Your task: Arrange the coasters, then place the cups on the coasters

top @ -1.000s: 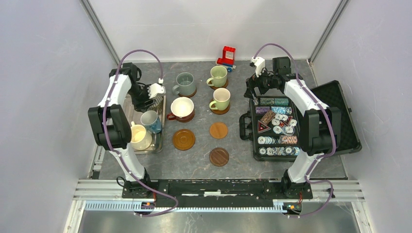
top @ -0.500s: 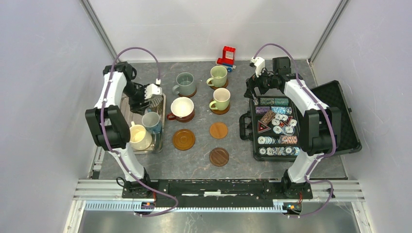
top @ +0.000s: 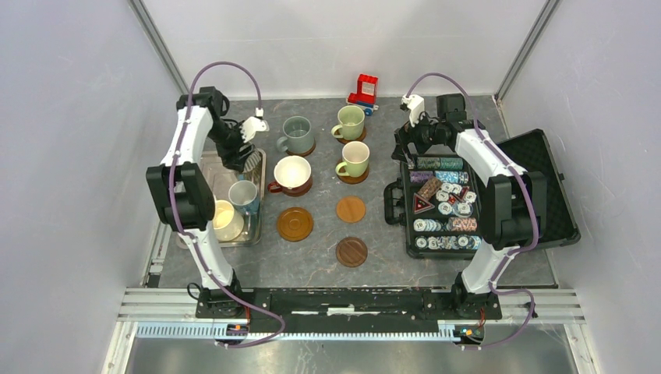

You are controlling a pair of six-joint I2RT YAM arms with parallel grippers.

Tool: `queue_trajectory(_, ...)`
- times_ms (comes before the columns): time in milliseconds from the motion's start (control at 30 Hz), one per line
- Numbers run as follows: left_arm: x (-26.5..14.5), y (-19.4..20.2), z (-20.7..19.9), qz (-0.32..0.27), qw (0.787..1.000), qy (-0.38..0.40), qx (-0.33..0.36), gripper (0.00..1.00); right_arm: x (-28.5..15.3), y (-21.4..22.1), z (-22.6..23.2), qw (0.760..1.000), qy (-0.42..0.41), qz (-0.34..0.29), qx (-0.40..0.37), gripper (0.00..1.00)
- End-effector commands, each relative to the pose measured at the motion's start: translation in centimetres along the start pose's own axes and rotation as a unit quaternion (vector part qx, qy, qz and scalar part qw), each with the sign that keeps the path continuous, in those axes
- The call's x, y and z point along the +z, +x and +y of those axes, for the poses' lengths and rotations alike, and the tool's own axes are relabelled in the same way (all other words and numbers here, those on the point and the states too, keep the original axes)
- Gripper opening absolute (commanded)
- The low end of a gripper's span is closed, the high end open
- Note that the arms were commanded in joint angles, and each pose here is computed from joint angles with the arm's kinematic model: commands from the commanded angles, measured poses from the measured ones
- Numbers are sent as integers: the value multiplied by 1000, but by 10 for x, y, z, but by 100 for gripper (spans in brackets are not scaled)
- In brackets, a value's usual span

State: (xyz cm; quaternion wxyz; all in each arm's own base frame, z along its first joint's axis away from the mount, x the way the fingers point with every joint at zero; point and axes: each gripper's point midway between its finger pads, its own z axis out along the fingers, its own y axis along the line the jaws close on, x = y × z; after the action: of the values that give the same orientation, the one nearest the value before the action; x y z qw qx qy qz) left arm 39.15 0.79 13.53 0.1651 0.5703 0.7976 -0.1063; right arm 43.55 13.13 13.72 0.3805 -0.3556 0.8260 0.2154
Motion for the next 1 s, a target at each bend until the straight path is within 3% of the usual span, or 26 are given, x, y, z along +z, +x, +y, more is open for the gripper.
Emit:
queue_trajectory(0,4,-11,4,1,996,-51,-74,68,-7,-15,5,1000,-2,-24,-15,98)
queue_trajectory(233,34,-2,-5,63,992,-64,-94,62,-7,-13,6,1000,-2,-24,-14,98)
queue_trajectory(467,33,14,-7,105,987,-69,-104,55,-7,-12,5,1000,0,-23,-11,98)
queue_trajectory(967,22,43,-26,135,979,-47,-142,51,-6,-10,5,1000,1,-23,-7,98)
